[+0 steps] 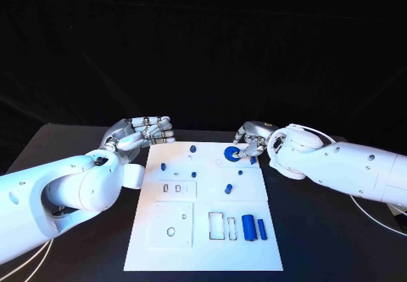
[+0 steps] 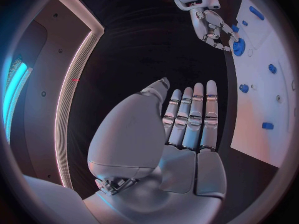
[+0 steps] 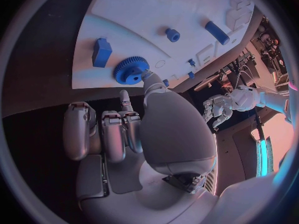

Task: Assemble the parts on the task board

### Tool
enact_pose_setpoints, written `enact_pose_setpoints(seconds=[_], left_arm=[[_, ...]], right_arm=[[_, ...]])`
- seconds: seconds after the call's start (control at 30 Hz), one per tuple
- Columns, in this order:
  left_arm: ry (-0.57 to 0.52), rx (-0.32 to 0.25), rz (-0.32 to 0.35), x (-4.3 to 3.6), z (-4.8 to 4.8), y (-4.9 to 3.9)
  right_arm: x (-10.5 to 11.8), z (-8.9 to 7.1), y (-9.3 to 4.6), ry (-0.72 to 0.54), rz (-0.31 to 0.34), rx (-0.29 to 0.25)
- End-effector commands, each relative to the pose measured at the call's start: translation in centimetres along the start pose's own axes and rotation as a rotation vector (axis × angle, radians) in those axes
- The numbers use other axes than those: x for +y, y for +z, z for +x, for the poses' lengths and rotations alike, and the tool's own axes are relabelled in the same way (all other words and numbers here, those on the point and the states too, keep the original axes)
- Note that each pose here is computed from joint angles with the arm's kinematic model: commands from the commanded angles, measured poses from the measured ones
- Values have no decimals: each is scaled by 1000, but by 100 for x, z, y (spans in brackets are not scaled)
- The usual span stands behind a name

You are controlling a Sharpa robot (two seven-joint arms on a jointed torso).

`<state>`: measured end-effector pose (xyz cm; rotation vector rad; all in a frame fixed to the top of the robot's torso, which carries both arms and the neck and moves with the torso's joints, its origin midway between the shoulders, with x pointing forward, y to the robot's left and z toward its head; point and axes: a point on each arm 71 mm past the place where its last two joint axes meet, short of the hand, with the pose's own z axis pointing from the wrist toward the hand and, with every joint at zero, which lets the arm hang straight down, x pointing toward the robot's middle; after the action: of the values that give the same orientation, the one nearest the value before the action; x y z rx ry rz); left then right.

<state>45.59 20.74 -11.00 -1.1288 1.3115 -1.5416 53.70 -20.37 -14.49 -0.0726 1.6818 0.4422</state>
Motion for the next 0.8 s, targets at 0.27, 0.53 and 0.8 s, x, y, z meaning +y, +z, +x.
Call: enact_pose_setpoints(seconds=[0.27,0.53,0.8], left_arm=[[-3,20,7,-10,26,7],[-3,19,7,-10,25,9],[-2,18,6,-8,23,12]], right_arm=[[-4,70,25,-8,0,38],[9,89,27,-10,-5,43],[7,101,29,-13,-4,50]])
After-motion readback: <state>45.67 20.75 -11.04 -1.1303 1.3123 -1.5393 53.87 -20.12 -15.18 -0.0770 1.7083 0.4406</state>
